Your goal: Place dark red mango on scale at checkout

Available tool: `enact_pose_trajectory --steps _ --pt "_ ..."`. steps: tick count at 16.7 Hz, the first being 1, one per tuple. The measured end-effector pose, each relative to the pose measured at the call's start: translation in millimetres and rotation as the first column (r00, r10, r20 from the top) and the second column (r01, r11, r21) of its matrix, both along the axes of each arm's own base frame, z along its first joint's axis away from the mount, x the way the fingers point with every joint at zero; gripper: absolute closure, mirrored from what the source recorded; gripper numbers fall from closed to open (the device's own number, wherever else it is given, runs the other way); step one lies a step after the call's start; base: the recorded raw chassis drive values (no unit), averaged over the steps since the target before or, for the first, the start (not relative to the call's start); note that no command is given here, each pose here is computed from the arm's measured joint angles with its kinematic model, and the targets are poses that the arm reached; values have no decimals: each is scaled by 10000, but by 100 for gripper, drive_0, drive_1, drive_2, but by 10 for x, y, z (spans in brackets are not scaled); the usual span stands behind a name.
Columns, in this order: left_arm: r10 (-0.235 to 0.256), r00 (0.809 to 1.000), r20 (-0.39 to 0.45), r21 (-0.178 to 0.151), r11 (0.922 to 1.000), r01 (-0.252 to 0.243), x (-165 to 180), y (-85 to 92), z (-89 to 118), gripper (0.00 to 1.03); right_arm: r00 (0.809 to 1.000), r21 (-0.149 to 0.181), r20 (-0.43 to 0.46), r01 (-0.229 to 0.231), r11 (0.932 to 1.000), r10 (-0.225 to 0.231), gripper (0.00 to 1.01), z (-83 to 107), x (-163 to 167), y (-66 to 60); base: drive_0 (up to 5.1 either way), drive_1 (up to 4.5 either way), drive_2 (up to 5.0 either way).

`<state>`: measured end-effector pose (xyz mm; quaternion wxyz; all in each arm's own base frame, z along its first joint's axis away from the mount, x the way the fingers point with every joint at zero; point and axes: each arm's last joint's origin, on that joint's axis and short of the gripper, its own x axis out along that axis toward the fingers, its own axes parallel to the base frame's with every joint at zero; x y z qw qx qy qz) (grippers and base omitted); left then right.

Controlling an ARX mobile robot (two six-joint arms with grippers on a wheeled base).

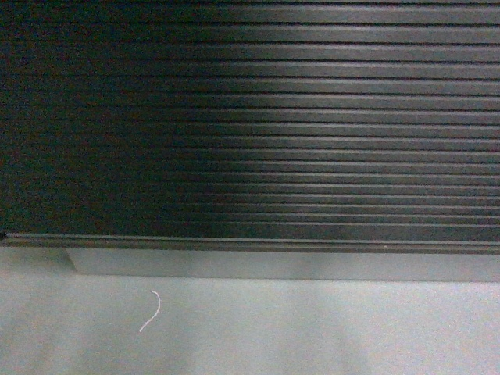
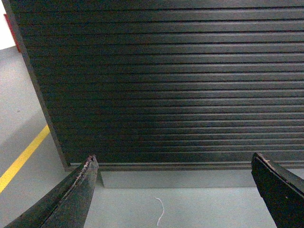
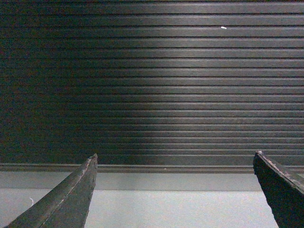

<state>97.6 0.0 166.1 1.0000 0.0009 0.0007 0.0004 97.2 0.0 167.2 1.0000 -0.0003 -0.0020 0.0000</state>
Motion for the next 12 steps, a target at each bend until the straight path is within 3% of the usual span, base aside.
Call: enact_pose_trajectory --steps 12 --pt "0 10000 0 0 10000 0 0 0 0 5 10000 0 4 0 10000 0 3 0 0 0 -3 200 -206"
